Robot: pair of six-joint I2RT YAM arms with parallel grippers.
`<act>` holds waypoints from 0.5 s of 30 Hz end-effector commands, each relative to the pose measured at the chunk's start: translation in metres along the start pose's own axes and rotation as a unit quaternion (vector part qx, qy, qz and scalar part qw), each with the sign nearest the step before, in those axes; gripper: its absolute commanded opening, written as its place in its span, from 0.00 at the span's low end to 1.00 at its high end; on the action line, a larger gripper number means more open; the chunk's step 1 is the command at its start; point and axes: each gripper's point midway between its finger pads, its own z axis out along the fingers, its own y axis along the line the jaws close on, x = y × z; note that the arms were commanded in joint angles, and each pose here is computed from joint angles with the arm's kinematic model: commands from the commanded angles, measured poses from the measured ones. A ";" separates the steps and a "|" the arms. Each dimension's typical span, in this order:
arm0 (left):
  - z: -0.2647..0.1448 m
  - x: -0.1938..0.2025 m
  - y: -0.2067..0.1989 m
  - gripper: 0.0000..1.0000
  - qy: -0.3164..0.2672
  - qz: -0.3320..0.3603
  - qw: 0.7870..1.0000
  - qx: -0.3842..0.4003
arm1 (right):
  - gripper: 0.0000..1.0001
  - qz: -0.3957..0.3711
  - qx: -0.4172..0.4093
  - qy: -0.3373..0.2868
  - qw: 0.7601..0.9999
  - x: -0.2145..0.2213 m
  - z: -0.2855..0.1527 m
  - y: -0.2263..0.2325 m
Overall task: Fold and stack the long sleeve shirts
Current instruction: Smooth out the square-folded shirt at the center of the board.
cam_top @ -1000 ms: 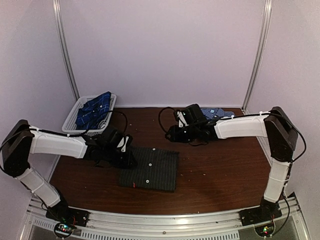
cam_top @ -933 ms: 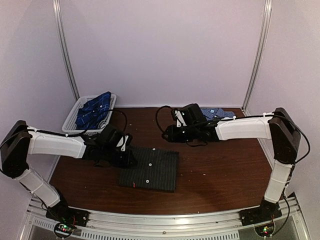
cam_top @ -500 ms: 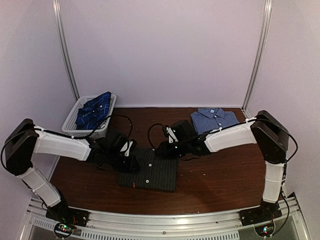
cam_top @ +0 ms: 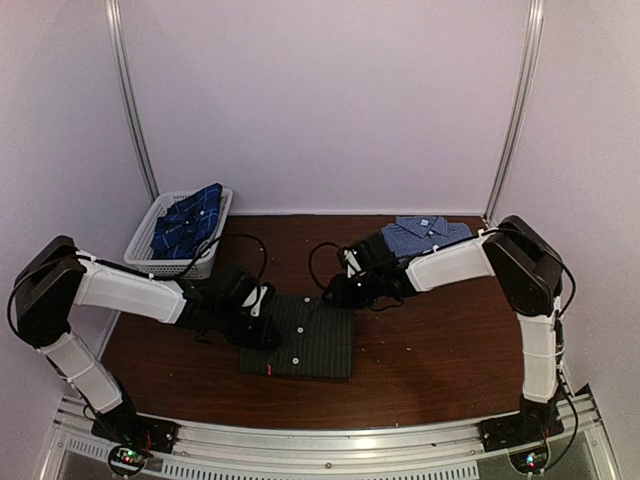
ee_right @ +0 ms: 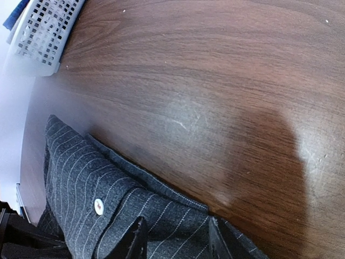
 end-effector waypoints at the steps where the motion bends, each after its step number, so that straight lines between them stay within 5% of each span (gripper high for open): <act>1: -0.028 -0.025 0.001 0.20 -0.038 0.001 0.999 -0.020 | 0.43 -0.019 0.036 -0.008 0.999 -0.014 -0.008 -0.006; 9: -0.058 -0.045 0.041 0.32 -0.061 -0.032 0.997 -0.027 | 0.54 -0.056 0.058 -0.051 0.995 -0.046 -0.054 0.015; 15: -0.059 -0.047 0.044 0.40 -0.057 -0.024 0.998 -0.002 | 0.49 -0.063 0.046 -0.058 0.995 -0.021 -0.087 0.030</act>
